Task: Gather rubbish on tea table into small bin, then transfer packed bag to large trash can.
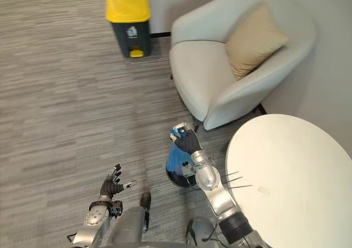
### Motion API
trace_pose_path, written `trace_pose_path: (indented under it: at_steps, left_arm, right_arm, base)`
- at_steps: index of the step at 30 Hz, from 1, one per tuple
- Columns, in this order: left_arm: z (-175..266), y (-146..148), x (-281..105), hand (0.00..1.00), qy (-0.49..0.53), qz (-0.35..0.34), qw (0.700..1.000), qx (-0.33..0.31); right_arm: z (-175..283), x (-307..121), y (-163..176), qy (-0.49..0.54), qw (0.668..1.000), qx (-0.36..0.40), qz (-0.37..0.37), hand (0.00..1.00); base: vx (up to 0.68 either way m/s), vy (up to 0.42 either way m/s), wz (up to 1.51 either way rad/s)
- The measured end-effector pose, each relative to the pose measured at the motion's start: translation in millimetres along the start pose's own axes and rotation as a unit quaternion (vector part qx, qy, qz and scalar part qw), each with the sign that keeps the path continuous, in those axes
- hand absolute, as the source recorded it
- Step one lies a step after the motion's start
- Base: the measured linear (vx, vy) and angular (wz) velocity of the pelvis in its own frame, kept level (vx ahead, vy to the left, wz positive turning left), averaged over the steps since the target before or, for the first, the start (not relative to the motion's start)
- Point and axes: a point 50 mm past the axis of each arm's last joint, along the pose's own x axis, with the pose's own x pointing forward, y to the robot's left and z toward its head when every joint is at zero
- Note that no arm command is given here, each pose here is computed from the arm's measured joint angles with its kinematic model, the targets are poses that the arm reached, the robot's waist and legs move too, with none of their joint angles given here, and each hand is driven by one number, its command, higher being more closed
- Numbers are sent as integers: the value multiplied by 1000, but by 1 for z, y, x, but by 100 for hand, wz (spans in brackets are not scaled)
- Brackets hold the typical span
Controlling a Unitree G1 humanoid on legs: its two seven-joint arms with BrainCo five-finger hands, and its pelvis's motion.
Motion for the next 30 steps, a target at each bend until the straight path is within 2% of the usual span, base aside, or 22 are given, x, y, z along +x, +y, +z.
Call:
trace_pose_path:
  at_steps: [6,11,12,16,21,30]
  left_arm:
    - [58,-17,2,0,-126,-27,991,-21]
    - [89,-27,9,0,-200,-41,979,16]
    - [102,-34,15,0,-226,-53,972,39]
    - [113,-39,19,0,-255,-69,959,103]
    - [88,-38,28,0,-196,-80,966,149]
    - [94,-63,54,0,-188,-118,945,241]
  right_arm:
    - [15,8,-58,-32,997,-9,-67,100]
    - [45,18,-65,-94,993,19,-68,100]
    - [54,22,-66,-114,991,24,-69,100]
    - [75,35,-59,-156,985,46,-53,100]
    - [104,47,-52,-212,974,77,-18,100]
    - [165,66,-17,-303,938,128,108,100]
  base:
    - [-250,-113,78]
    - [-113,27,33]
    - [-102,66,7]
    - [-91,99,-13]
    - [-62,84,-30]
    - [-35,1,-11]
